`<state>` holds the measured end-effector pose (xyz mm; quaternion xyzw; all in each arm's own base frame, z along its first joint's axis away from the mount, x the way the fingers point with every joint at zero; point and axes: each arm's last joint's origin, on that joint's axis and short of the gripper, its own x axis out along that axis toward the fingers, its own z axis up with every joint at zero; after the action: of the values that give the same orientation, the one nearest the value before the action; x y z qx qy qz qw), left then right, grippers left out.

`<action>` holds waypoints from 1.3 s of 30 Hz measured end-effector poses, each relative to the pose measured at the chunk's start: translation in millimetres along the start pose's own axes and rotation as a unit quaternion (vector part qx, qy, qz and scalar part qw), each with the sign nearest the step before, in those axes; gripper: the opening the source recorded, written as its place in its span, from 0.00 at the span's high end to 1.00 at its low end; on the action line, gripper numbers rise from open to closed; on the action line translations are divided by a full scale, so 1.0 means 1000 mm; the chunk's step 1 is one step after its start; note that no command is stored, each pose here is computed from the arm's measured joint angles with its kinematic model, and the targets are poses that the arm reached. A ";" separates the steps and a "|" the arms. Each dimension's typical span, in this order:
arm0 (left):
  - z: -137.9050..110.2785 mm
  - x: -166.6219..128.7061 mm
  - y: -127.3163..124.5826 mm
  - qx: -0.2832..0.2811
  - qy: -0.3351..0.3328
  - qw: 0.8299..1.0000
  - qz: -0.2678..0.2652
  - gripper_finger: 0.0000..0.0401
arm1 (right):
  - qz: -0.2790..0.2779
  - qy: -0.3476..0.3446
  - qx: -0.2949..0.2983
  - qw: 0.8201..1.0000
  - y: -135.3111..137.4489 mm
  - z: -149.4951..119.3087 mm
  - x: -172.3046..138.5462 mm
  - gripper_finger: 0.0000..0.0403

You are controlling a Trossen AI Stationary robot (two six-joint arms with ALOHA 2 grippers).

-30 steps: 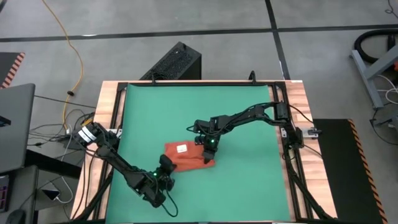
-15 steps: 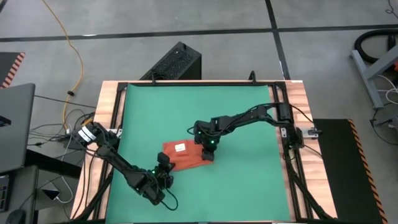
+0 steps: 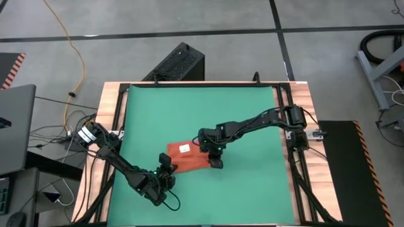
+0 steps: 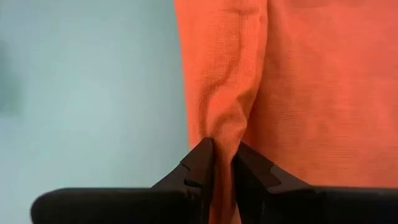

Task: Roll towel into tight, uniform cylinder
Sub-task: Roll the orange table napkin

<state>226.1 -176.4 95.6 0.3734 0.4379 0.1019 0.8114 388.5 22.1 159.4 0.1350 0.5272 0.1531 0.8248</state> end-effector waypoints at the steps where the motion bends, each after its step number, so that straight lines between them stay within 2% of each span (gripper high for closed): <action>1: 0.000 0.000 0.000 -0.002 0.000 1.000 0.000 1.00 | -0.012 0.001 -0.009 1.000 0.001 0.000 0.001 0.81; 4: 0.000 0.000 0.000 -0.004 0.000 1.000 0.000 1.00 | -0.043 -0.004 -0.019 0.999 0.000 0.000 -0.001 0.81; 12: 0.000 0.000 0.000 -0.008 -0.002 1.000 0.001 1.00 | -0.042 -0.010 -0.036 0.998 0.003 0.002 -0.003 0.81; 18: 0.001 0.000 0.000 -0.005 -0.006 1.000 0.000 1.00 | -0.050 -0.009 -0.070 0.996 0.011 0.001 0.000 0.79; 22: 0.002 0.000 0.000 -0.008 -0.008 1.000 -0.002 1.00 | -0.045 -0.008 -0.089 0.995 0.017 0.001 0.001 0.71; 31: 0.002 0.000 0.000 -0.005 -0.009 1.000 -0.003 1.00 | -0.042 -0.014 -0.101 0.994 0.022 0.012 -0.007 0.43; 34: 0.002 0.001 0.000 -0.006 -0.009 1.000 -0.003 1.00 | -0.045 -0.012 -0.115 0.992 0.021 0.018 -0.014 0.41; 39: 0.002 0.001 0.000 -0.005 -0.007 1.000 -0.002 1.00 | -0.063 0.005 -0.121 0.991 0.008 0.026 -0.032 0.43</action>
<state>227.8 -177.3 95.6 0.3692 0.4324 0.0992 0.8166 398.7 15.1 199.0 -0.0001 0.5165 0.1646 0.8403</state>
